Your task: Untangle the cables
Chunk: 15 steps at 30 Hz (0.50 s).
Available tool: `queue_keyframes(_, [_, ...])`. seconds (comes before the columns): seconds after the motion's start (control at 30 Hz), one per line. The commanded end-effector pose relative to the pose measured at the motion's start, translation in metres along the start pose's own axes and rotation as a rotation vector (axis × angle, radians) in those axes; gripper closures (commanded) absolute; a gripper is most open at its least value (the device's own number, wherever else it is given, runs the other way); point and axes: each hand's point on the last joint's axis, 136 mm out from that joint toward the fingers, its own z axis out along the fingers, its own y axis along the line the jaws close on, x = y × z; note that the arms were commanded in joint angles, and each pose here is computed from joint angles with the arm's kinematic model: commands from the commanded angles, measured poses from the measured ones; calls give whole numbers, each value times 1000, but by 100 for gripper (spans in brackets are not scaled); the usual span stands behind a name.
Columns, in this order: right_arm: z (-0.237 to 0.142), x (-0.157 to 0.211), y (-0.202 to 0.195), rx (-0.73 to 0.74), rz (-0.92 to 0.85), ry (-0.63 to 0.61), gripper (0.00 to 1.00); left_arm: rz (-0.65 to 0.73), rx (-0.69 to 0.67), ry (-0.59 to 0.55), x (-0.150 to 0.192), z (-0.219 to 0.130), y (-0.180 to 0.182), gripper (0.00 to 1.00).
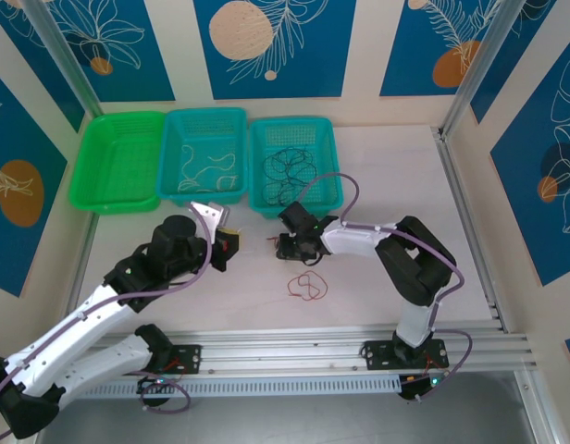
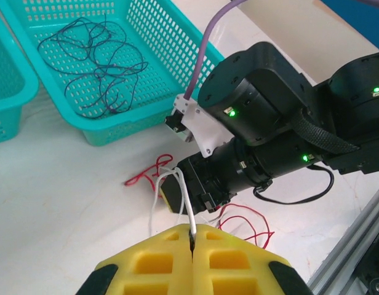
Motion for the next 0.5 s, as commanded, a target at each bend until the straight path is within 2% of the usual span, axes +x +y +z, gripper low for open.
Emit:
queue_keyframes(0.0, [8,0,-1,4,5,5,86,-18,-36,4,4,-2,11,100])
queue_keyframes(0.07, [6,1,-8,22,32,10,100,-20,-49,-1,3,-4,16,100])
queue_keyframes(0.3, [-18,20,-58,131,185,36,100,-127,-176,-56,-13,-34,59,100])
queue_keyframes(0.47, [-47,39,-116,232,410,21,100,-180,-295,-100,-21,-59,89,100])
